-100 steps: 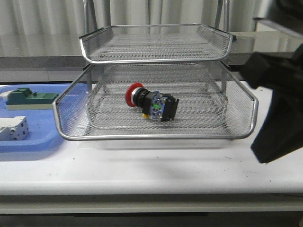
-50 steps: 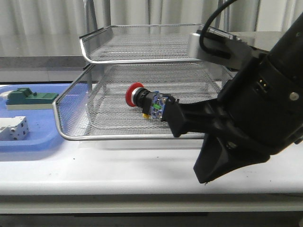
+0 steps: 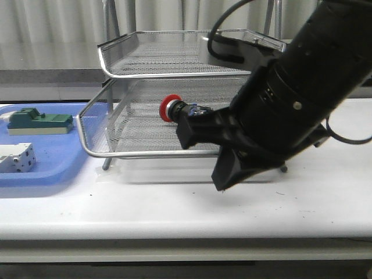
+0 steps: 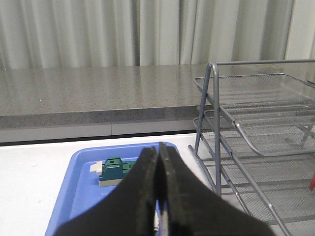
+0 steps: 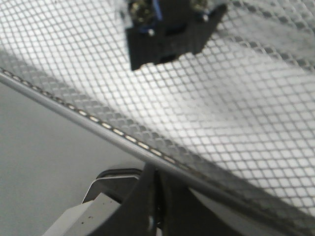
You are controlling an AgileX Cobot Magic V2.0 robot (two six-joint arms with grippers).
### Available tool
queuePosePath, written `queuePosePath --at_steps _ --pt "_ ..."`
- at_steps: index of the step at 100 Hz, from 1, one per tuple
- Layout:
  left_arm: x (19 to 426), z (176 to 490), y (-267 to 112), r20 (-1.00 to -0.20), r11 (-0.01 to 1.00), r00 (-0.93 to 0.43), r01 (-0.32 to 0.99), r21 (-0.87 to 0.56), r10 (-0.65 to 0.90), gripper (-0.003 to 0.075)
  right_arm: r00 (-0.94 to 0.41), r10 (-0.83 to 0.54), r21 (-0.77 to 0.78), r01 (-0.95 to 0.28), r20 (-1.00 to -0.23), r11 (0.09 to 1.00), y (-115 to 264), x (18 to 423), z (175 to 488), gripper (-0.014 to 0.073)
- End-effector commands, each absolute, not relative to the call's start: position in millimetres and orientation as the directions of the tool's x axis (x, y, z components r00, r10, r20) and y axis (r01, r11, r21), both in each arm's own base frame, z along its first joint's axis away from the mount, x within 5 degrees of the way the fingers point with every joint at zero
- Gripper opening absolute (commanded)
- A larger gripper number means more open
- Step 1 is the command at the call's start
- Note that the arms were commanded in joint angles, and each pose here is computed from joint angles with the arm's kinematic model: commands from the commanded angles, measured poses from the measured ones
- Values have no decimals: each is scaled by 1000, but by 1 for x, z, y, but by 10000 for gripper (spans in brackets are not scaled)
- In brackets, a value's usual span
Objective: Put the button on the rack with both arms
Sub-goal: 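Push the middle tray back into the rack with the right gripper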
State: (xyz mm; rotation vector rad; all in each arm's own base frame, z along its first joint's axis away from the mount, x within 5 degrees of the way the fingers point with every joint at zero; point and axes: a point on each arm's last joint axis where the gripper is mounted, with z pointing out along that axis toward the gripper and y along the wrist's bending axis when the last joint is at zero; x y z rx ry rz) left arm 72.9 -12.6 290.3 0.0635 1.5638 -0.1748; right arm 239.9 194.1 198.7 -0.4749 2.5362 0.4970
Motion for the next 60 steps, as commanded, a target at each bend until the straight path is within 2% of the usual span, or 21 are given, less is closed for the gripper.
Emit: queuePosePath --at_steps 1,16,31,49,60 --pt "73 305 -9 -992 989 78 118 -88 -98 -20 -725 -189 233 -439 -663 868 196 263 226 -65" --pt "73 305 -9 -992 989 78 118 -88 -98 -20 -689 -170 199 -422 -705 885 191 294 237 -65" --pt "73 305 -9 -992 989 78 118 -88 -98 -20 -688 -157 184 -395 -708 900 185 319 241 -65" --pt "73 305 -9 -992 989 78 118 -88 -98 -20 -687 -178 172 -408 -704 897 188 321 244 -65" --pt "73 305 -9 -992 989 78 118 -88 -98 -20 -711 -194 173 -409 -676 896 187 317 244 -65"
